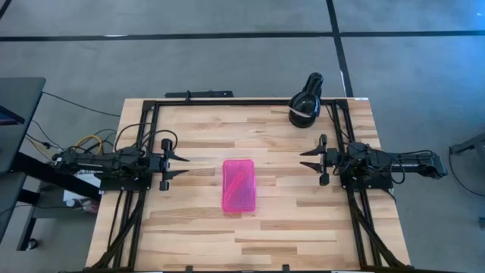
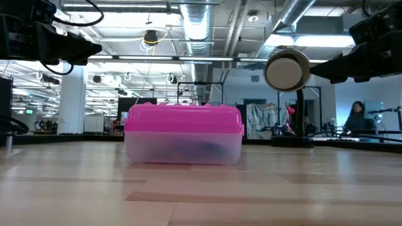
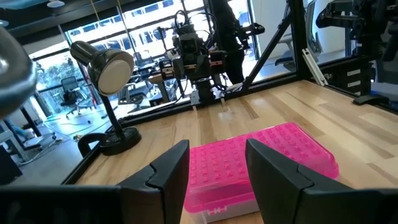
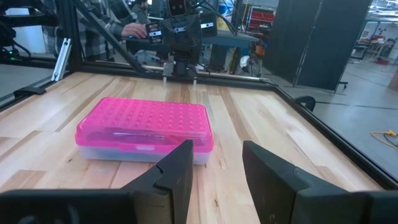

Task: Pick & place school supplies into a supply box
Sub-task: Return to Home Position

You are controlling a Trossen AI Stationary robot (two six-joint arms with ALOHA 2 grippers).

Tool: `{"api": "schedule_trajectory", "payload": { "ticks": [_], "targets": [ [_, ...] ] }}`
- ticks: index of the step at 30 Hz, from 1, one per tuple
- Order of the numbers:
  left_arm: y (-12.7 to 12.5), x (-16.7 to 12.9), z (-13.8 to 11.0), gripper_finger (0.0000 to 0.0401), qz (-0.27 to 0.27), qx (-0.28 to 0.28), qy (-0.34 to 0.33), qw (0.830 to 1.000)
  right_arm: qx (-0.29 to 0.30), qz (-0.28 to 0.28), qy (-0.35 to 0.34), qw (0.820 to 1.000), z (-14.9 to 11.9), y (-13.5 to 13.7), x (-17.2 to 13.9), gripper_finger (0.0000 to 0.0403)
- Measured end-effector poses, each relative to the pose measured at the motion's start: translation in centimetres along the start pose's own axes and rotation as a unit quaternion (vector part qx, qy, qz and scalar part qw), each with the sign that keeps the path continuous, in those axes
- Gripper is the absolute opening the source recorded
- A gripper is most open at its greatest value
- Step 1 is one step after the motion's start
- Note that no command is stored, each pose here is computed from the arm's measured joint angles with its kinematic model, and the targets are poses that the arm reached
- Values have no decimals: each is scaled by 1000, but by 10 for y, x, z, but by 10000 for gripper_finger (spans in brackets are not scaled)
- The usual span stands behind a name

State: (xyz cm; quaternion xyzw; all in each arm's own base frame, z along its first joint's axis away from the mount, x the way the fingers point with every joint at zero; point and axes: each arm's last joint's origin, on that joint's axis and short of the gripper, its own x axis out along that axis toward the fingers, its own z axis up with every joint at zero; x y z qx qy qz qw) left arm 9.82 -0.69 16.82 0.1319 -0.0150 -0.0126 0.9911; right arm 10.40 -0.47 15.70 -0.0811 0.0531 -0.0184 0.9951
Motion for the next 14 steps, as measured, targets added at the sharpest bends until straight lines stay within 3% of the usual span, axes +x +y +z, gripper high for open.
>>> {"api": "schedule_trajectory", "payload": {
  "ticks": [14],
  "targets": [
    [0,0,0,153,0,1,0,1000,0,0,0,1000,0,0,0,133]
  ]
}}
